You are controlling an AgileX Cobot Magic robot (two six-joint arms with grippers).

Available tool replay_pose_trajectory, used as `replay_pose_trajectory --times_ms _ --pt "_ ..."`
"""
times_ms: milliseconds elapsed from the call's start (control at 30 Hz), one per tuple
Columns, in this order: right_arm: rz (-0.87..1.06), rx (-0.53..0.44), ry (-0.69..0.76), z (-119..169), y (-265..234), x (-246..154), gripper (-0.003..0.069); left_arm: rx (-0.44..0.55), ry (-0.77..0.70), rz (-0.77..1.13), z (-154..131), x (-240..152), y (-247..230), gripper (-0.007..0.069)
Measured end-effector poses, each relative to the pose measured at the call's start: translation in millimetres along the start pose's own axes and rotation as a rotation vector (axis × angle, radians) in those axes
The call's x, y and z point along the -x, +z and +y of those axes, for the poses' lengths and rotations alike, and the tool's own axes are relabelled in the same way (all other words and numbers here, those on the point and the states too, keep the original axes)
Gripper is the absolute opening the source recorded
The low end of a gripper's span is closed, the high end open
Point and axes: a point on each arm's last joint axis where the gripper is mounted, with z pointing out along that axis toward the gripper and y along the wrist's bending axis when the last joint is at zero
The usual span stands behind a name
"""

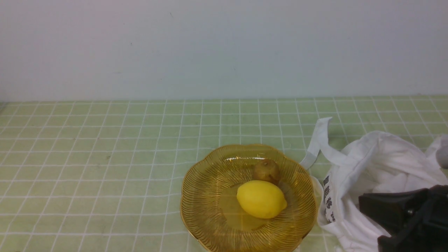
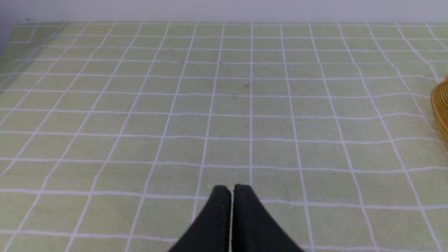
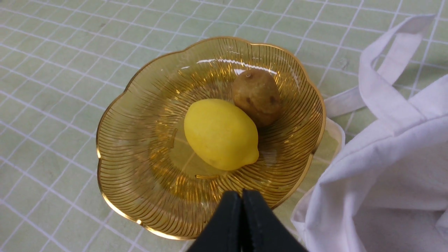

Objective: Take the fruit out of the bag on the green coffee tablecloth and place them on the plate.

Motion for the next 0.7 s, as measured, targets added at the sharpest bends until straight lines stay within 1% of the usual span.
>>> replay_pose_trajectory --times_ms 133,233,367,567,600,700 --pt "-0.055 -0.004 -0.004 -1 -1 2 -0.0015 0.0 0.0 0.0 0 0 0 -0.0008" --pt "-0.118 -0.013 -0.035 -2 -8 0 -0.0015 0.0 0.0 0.0 0 0 0 -0.0008" --pt "-0.204 -0.059 -0.071 -10 -20 -8 -0.0015 0.0 0.0 0.0 0 0 0 -0.0008" --pt "-0.34 -0.229 -0.033 -32 -47 -40 -0.0015 0.0 0.0 0.0 0 0 0 -0.0008" --pt "-0.354 -0.253 -0.025 -35 -51 -49 -0.0015 0.0 0.0 0.0 0 0 0 -0.0008" --pt "-0.431 -0.364 0.002 -42 -59 -77 -0.0015 0.0 0.0 0.0 0 0 0 -0.0008"
